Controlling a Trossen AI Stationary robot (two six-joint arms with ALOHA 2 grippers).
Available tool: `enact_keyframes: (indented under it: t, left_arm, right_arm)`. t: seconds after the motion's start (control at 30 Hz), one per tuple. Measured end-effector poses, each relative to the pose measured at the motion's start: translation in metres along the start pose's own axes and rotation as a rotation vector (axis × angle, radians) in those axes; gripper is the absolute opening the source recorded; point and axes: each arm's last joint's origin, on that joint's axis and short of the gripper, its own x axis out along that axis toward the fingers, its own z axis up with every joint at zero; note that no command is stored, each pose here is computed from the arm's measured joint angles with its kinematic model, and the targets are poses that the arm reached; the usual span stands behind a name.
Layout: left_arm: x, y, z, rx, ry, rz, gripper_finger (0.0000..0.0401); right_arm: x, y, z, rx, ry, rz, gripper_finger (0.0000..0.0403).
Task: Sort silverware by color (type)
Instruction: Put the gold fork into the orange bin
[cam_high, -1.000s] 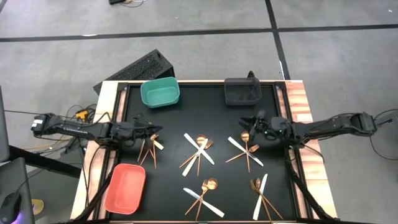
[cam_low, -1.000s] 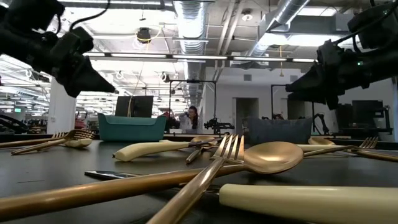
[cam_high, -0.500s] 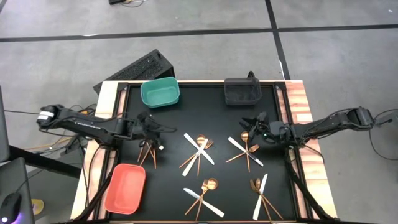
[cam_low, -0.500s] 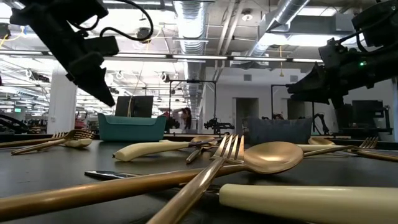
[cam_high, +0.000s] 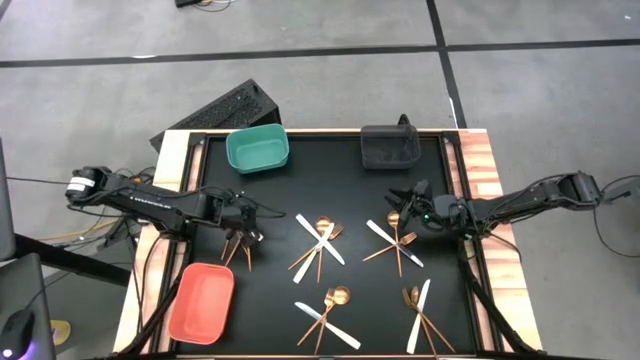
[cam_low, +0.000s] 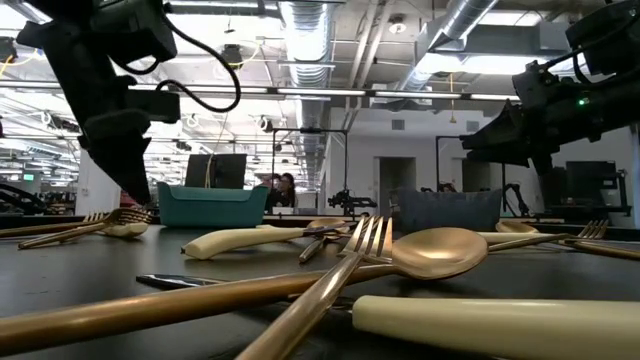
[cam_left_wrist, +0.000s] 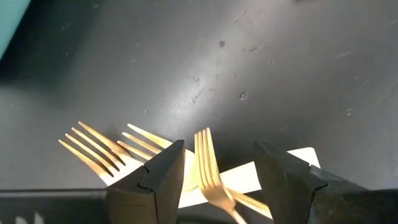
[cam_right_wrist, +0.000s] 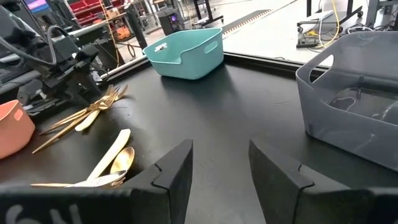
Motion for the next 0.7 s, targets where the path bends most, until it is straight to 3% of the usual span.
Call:
enact_keyframes:
  t: [0.47,0.7]
  left_arm:
    - [0.021,-0.005,-0.004,0.033,0.094,0.08,0.0119]
    - [0.022,-0.005,-0.005,0.025,0.095,0.084,0.0049]
  right_arm:
    - [0.0,0.0,-0.001,-0.007,0.01,-0.004,0.0175]
    - [0.0,-0.001,-0.003,-0.017,0.024,-0.009,0.0175]
